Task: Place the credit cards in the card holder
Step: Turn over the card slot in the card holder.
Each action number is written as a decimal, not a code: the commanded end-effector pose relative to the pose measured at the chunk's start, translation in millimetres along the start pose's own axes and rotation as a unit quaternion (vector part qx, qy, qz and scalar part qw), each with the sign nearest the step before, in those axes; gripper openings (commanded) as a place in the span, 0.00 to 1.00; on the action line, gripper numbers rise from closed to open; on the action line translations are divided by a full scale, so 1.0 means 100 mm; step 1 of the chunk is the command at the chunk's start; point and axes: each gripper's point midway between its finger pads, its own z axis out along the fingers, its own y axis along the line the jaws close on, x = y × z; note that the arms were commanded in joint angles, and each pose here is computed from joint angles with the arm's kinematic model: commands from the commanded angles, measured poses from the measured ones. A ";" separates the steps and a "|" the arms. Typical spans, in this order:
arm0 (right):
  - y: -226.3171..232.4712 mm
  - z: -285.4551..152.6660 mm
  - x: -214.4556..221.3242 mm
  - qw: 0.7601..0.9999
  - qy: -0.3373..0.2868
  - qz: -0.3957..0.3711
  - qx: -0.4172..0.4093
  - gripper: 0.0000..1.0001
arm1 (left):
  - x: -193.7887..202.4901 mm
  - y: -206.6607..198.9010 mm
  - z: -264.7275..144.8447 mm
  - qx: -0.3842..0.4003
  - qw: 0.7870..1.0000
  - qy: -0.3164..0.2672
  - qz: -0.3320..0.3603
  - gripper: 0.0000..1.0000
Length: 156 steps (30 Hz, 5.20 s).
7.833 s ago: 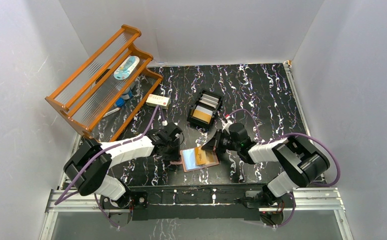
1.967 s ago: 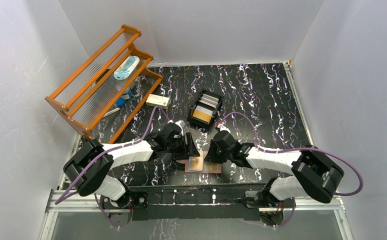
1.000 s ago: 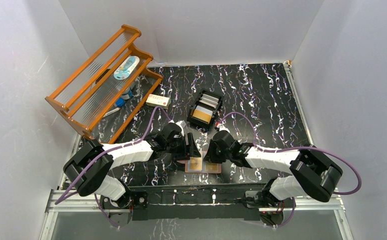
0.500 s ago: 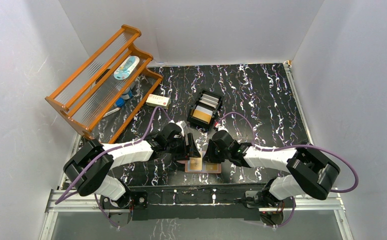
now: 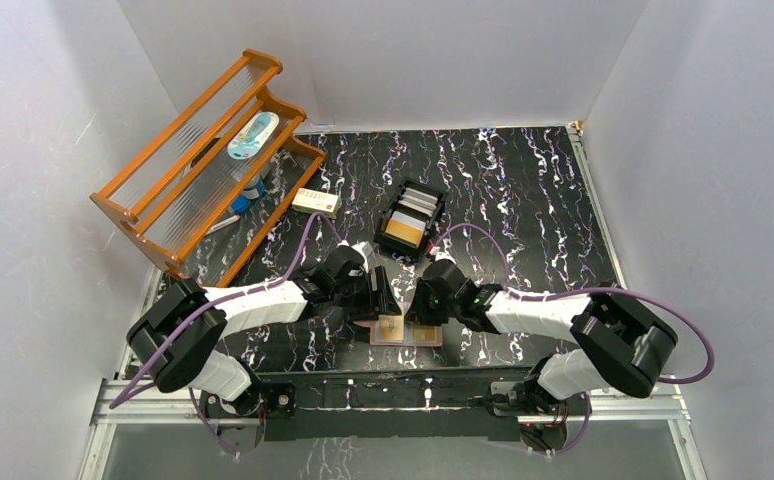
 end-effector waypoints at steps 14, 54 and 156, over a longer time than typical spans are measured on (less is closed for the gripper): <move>-0.20 0.07 0.11 0.999 0.021 -0.009 0.042 0.17 | -0.02 0.18 -0.09 -0.060 0.998 -0.006 0.008 0.66; -0.19 0.07 0.13 0.999 0.022 -0.009 0.036 0.16 | -0.02 -0.05 -0.05 -0.002 1.000 -0.007 0.000 0.66; -0.14 -0.01 0.04 1.000 -0.003 -0.014 0.023 0.15 | -0.02 -0.46 -0.12 0.117 0.992 -0.047 0.005 0.00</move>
